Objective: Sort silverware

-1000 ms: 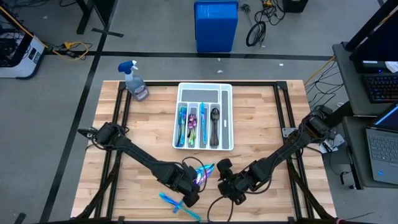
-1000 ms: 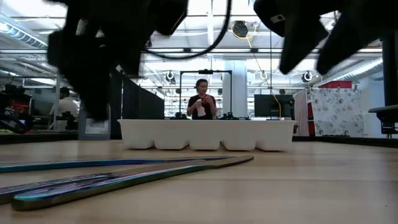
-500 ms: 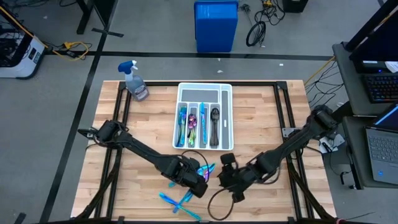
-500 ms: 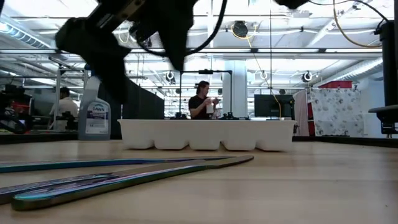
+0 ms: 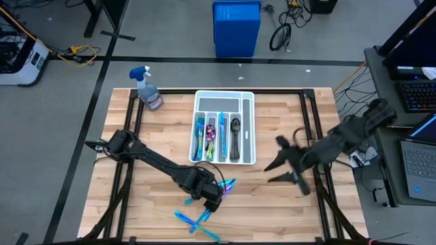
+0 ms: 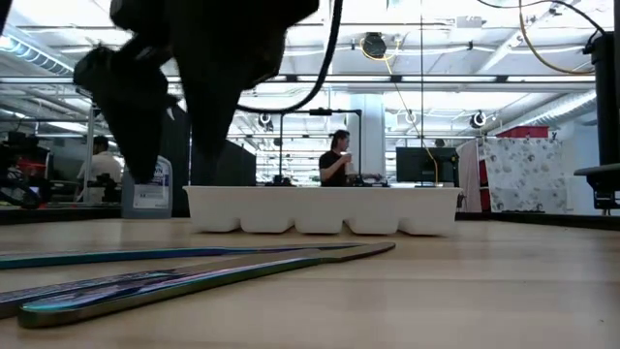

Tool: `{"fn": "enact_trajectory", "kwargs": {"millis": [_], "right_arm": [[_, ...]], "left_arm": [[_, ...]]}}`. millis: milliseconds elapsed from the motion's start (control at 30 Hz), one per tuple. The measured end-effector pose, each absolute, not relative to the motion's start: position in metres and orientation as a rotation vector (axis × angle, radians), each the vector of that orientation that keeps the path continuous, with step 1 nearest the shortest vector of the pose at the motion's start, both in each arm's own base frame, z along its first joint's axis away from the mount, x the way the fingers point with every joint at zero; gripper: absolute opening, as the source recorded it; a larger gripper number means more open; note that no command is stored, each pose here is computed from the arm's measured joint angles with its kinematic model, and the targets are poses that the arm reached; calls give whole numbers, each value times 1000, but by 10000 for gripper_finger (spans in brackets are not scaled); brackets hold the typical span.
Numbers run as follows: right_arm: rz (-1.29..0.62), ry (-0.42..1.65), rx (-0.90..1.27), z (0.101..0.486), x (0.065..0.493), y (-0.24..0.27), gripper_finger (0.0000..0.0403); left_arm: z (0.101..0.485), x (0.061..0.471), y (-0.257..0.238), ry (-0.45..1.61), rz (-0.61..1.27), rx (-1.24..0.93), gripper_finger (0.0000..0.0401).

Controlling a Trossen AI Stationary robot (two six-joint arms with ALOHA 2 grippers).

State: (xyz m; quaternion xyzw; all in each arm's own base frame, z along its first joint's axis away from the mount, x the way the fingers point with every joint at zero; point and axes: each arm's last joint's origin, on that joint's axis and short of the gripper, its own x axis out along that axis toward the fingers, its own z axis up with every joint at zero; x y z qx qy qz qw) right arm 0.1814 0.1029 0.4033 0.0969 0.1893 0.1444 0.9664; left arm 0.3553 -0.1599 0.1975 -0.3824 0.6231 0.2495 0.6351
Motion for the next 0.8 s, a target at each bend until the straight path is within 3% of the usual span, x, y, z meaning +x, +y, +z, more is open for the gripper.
{"fn": "enact_trajectory", "kwargs": {"millis": [133,467,633,800], "right_arm": [[243,328,251,413,171,85,141],[193,322,286,415,171,75,141],[190,337,280,413,171,75,141],[188,347,276,412,171,75,141]], "left_arm": [[190,347,-154,1457,645,-783,322],[179,341,-147,1511,585,-614,322],[181,349,-156,1524,488,-813,322],[204,370,-177,1365,380,-1040,311]]}}
